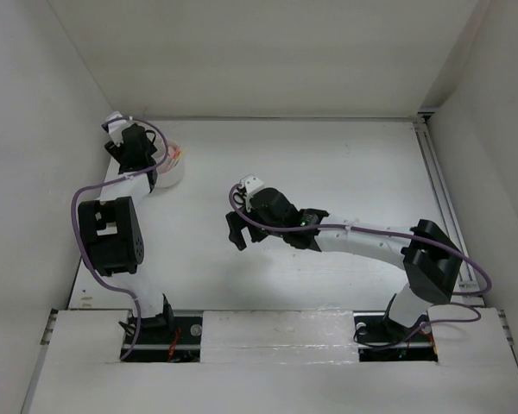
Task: Sort the stationery into containers
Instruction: Place the pen in the storage box, then pick up the scissors from the center of the board.
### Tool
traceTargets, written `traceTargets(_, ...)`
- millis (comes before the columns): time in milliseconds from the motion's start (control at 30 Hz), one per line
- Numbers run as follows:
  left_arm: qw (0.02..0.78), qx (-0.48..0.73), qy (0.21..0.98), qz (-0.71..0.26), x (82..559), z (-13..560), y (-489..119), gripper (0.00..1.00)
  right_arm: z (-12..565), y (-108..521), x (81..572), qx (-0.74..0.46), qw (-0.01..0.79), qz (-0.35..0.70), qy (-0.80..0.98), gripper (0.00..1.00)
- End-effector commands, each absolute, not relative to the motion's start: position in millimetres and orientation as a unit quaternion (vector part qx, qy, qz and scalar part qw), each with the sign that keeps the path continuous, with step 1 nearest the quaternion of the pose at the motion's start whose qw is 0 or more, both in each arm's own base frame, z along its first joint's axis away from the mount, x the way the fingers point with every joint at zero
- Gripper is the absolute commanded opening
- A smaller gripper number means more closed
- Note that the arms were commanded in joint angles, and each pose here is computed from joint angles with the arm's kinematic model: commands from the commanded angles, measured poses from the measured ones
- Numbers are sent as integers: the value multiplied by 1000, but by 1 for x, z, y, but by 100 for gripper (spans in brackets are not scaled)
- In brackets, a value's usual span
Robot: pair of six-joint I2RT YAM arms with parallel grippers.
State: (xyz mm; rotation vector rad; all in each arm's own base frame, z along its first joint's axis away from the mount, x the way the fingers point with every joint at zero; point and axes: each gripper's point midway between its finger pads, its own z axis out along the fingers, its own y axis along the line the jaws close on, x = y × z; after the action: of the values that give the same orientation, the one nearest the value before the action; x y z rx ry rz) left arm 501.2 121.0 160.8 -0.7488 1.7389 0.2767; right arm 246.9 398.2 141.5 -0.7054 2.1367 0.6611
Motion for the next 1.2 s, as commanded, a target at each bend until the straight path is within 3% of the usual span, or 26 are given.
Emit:
traceTargets(0, 605, -310, 728, 93, 504, 190, 109, 55, 173, 412, 249, -272, 417, 296, 815, 98)
traceTargets(200, 639, -308, 699, 88, 493, 230, 103, 71, 176, 418, 251, -274, 417, 302, 812, 98)
traceTargets(267, 660, -311, 679, 83, 486, 264, 101, 87, 175, 415, 258, -263, 427, 284, 817, 98)
traceTargets(300, 658, -320, 677, 81, 481, 271, 101, 100, 175, 413, 261, -259, 432, 278, 818, 100)
traceTargets(467, 687, -352, 630, 82, 448, 360, 109, 100, 164, 410, 287, -265, 425, 236, 833, 100)
traceTargets(600, 671, -367, 642, 63, 418, 397, 102, 100, 152, 402, 317, -269, 415, 194, 847, 100)
traceTargets(800, 645, -334, 687, -27, 365, 382, 62, 100, 134, 382, 371, -250, 386, 140, 877, 99)
traceTargets(867, 646, -302, 698, -63, 346, 380, 44, 100, 129, 369, 389, -240, 380, 130, 884, 93)
traceTargets(900, 642, -290, 706, -72, 341, 372, 38, 100, 125, 370, 398, -237, 377, 134, 885, 83)
traceTargets(967, 627, -267, 727, -89, 329, 347, 26, 100, 119, 366, 409, -242, 366, 142, 887, 75)
traceTargets(1000, 625, -256, 732, -90, 327, 340, 23, 100, 114, 356, 420, -231, 363, 135, 892, 68)
traceTargets(1033, 608, -256, 746, -90, 324, 317, 21, 100, 108, 359, 428, -235, 360, 138, 892, 53)
traceTargets(1167, 622, -236, 738, -108, 310, 317, 13, 100, 86, 370, 439, -246, 333, 147, 899, 50)
